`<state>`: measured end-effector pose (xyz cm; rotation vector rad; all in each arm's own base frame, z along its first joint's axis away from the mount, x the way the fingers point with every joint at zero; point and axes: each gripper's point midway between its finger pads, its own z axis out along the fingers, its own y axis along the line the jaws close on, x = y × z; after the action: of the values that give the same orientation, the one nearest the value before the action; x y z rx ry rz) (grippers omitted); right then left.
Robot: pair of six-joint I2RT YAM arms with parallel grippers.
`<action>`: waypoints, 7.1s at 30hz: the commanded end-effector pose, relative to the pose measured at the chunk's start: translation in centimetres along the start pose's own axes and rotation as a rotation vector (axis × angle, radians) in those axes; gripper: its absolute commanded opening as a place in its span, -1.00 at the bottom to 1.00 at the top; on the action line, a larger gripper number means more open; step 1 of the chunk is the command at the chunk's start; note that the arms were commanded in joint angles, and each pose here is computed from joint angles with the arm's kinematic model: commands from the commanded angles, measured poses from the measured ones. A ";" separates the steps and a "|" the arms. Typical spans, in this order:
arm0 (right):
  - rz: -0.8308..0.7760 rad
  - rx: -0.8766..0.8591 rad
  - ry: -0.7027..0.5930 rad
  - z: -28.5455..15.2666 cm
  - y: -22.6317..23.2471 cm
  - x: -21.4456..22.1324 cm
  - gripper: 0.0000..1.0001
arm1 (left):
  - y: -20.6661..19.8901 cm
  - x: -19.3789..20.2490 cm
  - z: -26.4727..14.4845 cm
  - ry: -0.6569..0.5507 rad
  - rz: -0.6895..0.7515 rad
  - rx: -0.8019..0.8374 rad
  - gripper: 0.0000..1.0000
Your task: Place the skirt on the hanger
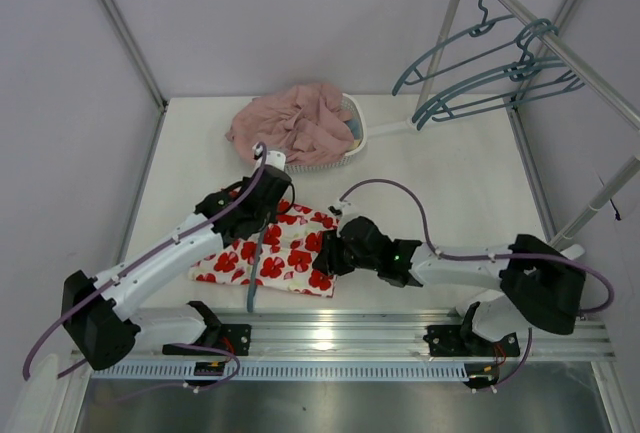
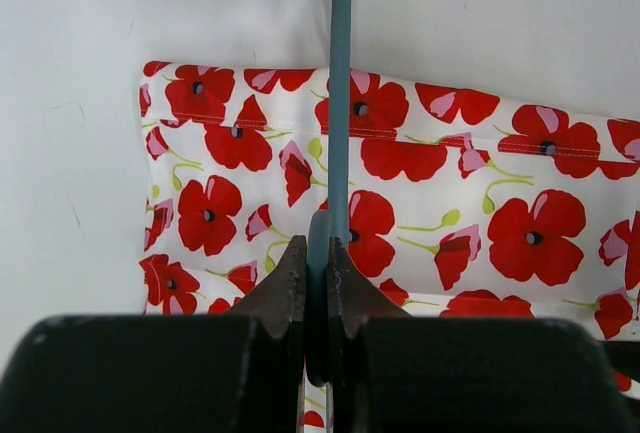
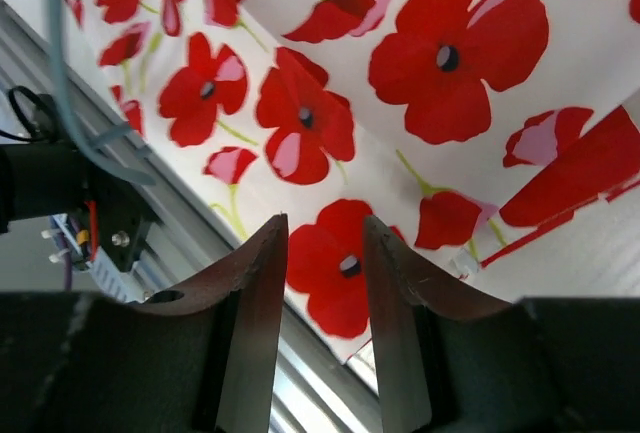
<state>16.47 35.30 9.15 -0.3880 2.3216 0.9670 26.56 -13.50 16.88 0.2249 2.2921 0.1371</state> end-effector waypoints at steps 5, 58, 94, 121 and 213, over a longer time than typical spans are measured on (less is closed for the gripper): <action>-0.040 -0.041 -0.044 3.3 -0.4 0.6 -0.28 | 1.1 -2.5 -2.2 -0.052 0.007 0.012 -1.00; 0.035 -0.467 -0.731 -3.7 23.0 -14.6 0.70 | 2.1 -15.7 -13.6 -0.162 -0.027 0.139 -0.99; 0.203 -0.498 -0.776 -7.3 23.4 -16.6 -1.00 | 3.7 -18.8 -17.3 -0.332 -0.158 0.185 -0.74; 0.065 -0.566 -0.367 -13.6 20.2 -11.0 -1.00 | 6.3 -19.7 -23.7 -0.549 -0.134 0.309 0.99; -0.114 -0.277 -0.451 -24.5 13.8 -18.8 0.39 | -2.1 -18.1 -15.9 -1.148 0.883 0.412 -0.77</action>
<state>12.69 29.69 41.21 -0.3310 1.8025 1.3909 26.77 -19.68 37.03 1.1976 1.0298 -0.0616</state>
